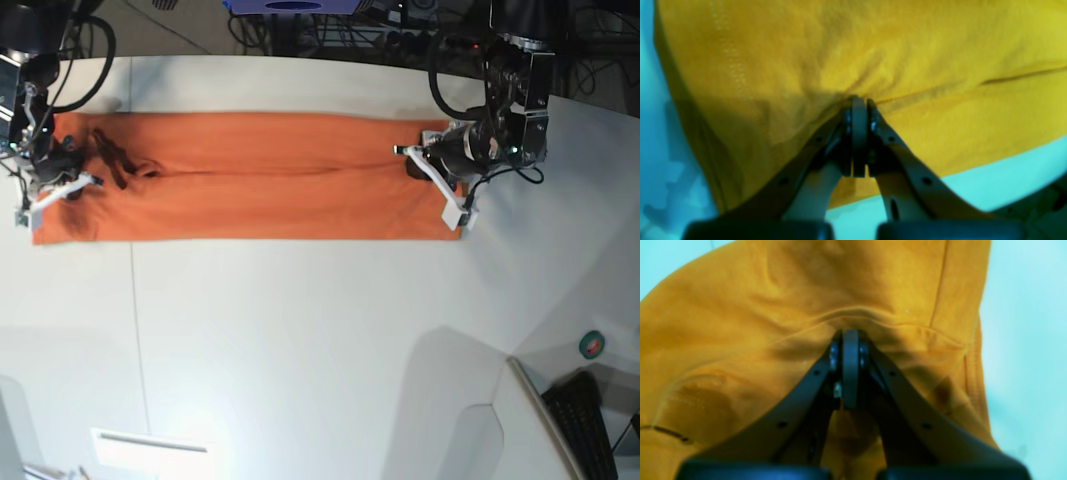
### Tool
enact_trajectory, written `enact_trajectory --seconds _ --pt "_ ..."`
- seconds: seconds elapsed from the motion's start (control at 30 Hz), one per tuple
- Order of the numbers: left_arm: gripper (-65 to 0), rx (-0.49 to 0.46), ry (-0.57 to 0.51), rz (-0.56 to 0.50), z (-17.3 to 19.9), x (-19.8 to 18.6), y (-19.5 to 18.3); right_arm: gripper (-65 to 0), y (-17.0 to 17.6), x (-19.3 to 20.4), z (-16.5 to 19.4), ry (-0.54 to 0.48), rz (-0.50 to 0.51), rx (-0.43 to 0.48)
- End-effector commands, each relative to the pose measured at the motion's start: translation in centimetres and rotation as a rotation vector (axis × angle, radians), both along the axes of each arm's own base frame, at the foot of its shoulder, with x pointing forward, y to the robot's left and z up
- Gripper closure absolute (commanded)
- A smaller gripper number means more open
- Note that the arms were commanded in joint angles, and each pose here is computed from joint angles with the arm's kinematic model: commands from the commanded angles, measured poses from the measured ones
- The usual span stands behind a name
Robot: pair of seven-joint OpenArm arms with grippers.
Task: Layout the t-shirt on the table in an organized manner, then fold the t-shirt properly
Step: 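Pull the folded strip ends apart with both grippers to smooth it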
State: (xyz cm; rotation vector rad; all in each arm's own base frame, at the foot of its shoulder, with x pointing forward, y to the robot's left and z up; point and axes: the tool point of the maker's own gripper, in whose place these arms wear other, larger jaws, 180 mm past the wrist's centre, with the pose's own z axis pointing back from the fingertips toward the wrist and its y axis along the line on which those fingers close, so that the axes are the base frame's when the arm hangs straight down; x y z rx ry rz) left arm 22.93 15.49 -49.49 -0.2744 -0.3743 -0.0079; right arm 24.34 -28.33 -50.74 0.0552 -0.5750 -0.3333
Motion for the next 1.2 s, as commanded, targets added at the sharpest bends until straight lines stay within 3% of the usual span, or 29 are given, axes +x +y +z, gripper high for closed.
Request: enact_trajectory --seconds 0.0,0.2,0.37,0.57,0.73,0.87,0.97,1.03,1.17 --pt "0.0 0.04 -0.005 0.005 0.2 0.8 0.8 0.0 -1.4 0.0 0.4 0.015 -0.004 -0.04" --pt "0.0 0.029 -0.056 -0.024 3.1 2.8 -0.2 0.0 -1.3 1.0 2.9 -0.058 0.027 -0.081" --pt "0.0 0.034 -0.16 -0.062 6.7 2.6 -1.1 0.0 -0.8 1.8 8.2 -0.189 0.095 -0.161" --pt "0.0 0.058 -0.226 0.089 9.2 1.8 3.6 0.0 1.5 0.9 12.9 -0.297 0.162 -0.209" --pt "0.0 -0.062 -0.254 0.295 10.4 1.3 8.1 0.0 2.8 -0.6 12.9 -0.292 0.17 -0.192" --pt "-34.2 -0.127 -0.251 0.378 10.1 1.2 9.5 0.0 3.4 -0.8 12.5 -0.285 0.169 -0.176" --pt "-52.8 -0.161 -0.204 0.401 8.3 1.5 9.2 0.0 3.4 -0.8 12.5 -0.285 0.171 -0.175" --pt "-59.1 -0.182 -0.167 0.395 6.8 1.2 9.0 0.0 3.4 -0.9 12.4 -0.284 0.171 -0.175" --pt "-59.4 -0.217 -0.136 0.37 5.0 1.3 8.6 0.0 3.2 -1.0 12.4 -0.281 0.166 -0.178"
